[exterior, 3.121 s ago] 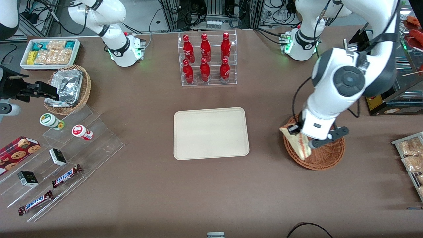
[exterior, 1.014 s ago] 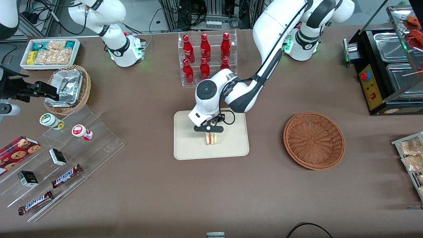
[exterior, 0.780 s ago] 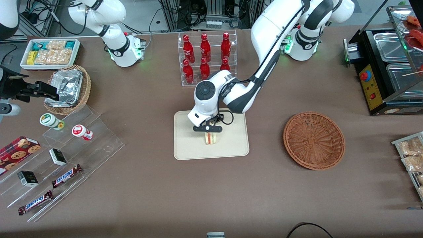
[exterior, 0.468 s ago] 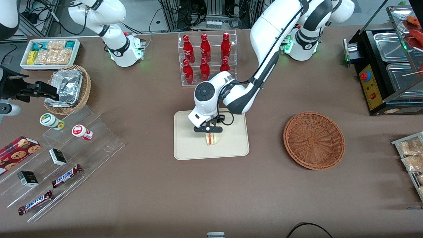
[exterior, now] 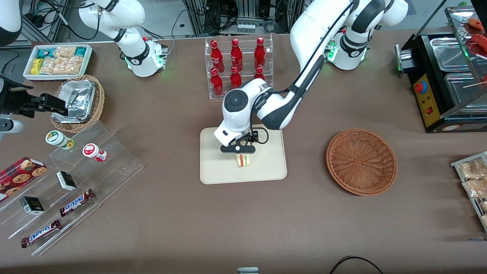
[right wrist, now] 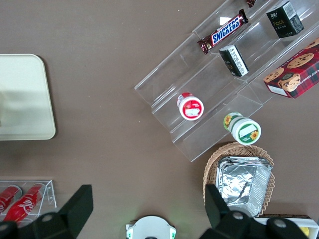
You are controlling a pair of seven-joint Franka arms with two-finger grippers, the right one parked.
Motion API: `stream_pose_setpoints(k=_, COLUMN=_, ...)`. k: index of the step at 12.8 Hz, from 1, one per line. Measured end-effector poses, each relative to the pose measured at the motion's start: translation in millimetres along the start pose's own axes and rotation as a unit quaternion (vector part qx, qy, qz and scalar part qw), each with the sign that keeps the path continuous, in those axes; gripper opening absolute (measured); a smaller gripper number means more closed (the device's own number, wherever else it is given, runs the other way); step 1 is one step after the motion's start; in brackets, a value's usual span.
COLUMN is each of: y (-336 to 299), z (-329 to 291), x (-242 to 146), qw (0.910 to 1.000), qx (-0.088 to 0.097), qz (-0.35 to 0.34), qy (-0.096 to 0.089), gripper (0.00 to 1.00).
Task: Place sandwich from basket to tray
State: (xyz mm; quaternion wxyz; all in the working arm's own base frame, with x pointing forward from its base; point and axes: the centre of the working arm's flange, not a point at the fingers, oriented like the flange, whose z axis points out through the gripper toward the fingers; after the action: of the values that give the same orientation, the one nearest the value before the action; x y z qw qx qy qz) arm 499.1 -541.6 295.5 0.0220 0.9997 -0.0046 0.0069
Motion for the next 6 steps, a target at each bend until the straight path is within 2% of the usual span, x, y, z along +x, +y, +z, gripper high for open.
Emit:
stream_pose_setpoints(k=2, y=-11, z=-42, x=7, qw=0.9996, qx=0.002, qz=-0.027, qy=0.008, gripper=1.00)
stream_pose_setpoints(k=4, y=-32, z=-81, x=15, qw=0.9981, qx=0.020, qz=-0.058, qy=0.008, gripper=1.00)
stream_pose_setpoints(k=6, y=-65, z=-119, x=32, qw=0.9954, qx=0.035, qz=-0.088, qy=0.016, gripper=1.00)
